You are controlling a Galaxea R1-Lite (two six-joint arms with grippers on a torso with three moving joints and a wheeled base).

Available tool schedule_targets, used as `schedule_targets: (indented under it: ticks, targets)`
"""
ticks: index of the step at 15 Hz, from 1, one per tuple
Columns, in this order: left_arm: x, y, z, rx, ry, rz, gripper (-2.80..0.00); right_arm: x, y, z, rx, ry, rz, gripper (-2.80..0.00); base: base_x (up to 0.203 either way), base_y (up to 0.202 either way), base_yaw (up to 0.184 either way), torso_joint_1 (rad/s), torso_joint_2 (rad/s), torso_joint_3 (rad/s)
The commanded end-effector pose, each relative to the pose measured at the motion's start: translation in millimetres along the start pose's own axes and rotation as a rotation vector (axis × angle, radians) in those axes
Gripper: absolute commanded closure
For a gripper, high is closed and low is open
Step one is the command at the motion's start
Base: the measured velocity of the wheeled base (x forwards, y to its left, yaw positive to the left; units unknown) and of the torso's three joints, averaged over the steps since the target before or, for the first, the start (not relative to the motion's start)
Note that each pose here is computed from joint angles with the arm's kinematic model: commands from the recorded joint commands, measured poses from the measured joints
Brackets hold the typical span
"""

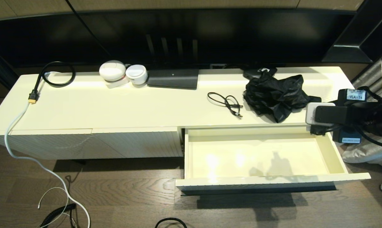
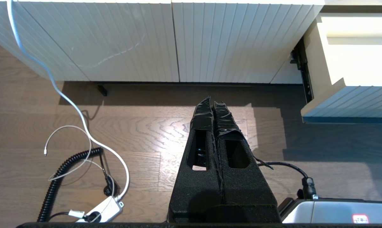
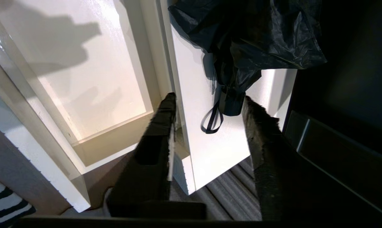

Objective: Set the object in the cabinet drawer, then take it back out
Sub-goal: Put the umbrella in the drawer

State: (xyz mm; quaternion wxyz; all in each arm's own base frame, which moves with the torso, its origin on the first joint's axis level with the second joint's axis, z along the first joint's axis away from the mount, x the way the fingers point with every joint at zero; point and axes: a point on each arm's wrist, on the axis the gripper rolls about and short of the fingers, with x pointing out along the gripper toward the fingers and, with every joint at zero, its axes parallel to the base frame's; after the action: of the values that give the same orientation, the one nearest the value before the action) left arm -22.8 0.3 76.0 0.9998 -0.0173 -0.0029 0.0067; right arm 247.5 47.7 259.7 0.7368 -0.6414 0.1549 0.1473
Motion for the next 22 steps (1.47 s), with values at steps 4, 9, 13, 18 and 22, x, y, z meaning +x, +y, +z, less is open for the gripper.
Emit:
schedule_targets:
  ticks: [4, 9, 13, 18, 22]
  targets:
    - [0.0, 0.0, 0.1, -0.001, -0.001, 0.001, 0.0, 27.5, -8.2, 6.7, -0.012, 0.002, 0.014, -2.8, 0.0, 0.0, 0.0, 0.0, 0.0, 0.0]
    - [0.0, 0.0, 0.1, -0.001, -0.001, 0.002, 0.0, 70.0, -8.5, 14.6, -0.002, -0.026, -0.042, -2.8, 0.0, 0.0, 0.0, 0.0, 0.0, 0.0]
    - [0.1, 0.0, -0.4, -0.001, 0.001, 0.002, 0.0, 98.4, -16.4, 16.3, 0.011, -0.014, -0.074, -2.8, 0.0, 0.0, 0.0, 0.0, 0.0, 0.0]
    - [0.0, 0.0, 0.1, -0.001, -0.001, 0.002, 0.0, 120.3, -27.2, 15.2, 0.022, -0.003, -0.099, -2.8, 0.0, 0.0, 0.0, 0.0, 0.0, 0.0]
    - [0.0, 0.0, 0.1, -0.001, -0.001, 0.0, 0.0, 131.9, -35.0, 15.5, 0.028, 0.001, -0.121, -2.8, 0.0, 0.0, 0.0, 0.0, 0.0, 0.0]
